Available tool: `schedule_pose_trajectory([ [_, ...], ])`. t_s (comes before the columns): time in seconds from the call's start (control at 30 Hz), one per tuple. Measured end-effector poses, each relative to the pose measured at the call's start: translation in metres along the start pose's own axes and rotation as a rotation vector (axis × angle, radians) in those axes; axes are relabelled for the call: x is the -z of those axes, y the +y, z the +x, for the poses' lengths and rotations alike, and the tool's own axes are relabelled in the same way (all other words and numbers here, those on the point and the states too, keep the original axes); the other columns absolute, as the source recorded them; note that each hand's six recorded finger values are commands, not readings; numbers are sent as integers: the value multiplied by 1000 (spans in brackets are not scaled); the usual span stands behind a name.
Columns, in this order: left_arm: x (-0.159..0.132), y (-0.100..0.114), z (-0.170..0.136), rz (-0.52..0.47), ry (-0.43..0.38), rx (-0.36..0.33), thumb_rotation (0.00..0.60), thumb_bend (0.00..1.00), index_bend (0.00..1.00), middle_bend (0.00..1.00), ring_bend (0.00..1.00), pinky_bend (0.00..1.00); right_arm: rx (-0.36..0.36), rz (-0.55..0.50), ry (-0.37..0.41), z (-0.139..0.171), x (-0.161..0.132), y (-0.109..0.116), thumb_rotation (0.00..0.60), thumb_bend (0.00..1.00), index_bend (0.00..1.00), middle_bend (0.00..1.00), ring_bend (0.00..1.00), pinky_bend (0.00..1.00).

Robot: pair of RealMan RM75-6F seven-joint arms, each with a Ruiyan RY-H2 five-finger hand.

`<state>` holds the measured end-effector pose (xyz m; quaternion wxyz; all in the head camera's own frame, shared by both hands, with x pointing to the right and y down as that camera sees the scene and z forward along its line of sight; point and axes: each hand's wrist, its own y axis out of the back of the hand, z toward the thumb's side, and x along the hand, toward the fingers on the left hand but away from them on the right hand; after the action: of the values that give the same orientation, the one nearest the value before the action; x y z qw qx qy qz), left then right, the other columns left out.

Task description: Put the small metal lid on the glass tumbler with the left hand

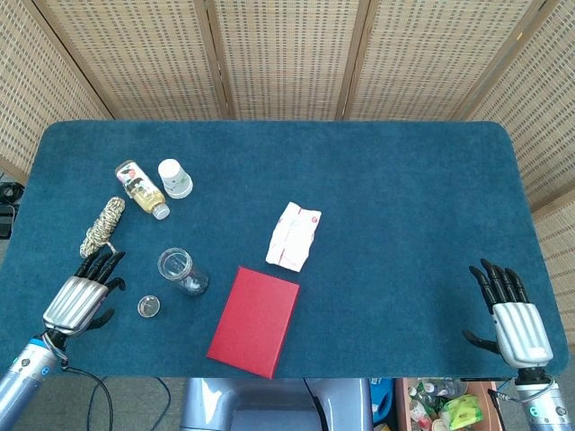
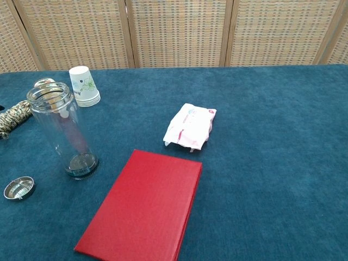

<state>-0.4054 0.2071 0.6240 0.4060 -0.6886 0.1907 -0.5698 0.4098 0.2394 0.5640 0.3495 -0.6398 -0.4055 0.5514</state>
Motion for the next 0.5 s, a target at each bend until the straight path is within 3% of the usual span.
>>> schedule_pose_trajectory([
  [0.5, -11, -18, 17, 22, -10, 39, 600, 408, 445, 0, 0, 0, -3, -2, 2, 0, -1, -1, 600, 0, 0, 0, 0, 0],
])
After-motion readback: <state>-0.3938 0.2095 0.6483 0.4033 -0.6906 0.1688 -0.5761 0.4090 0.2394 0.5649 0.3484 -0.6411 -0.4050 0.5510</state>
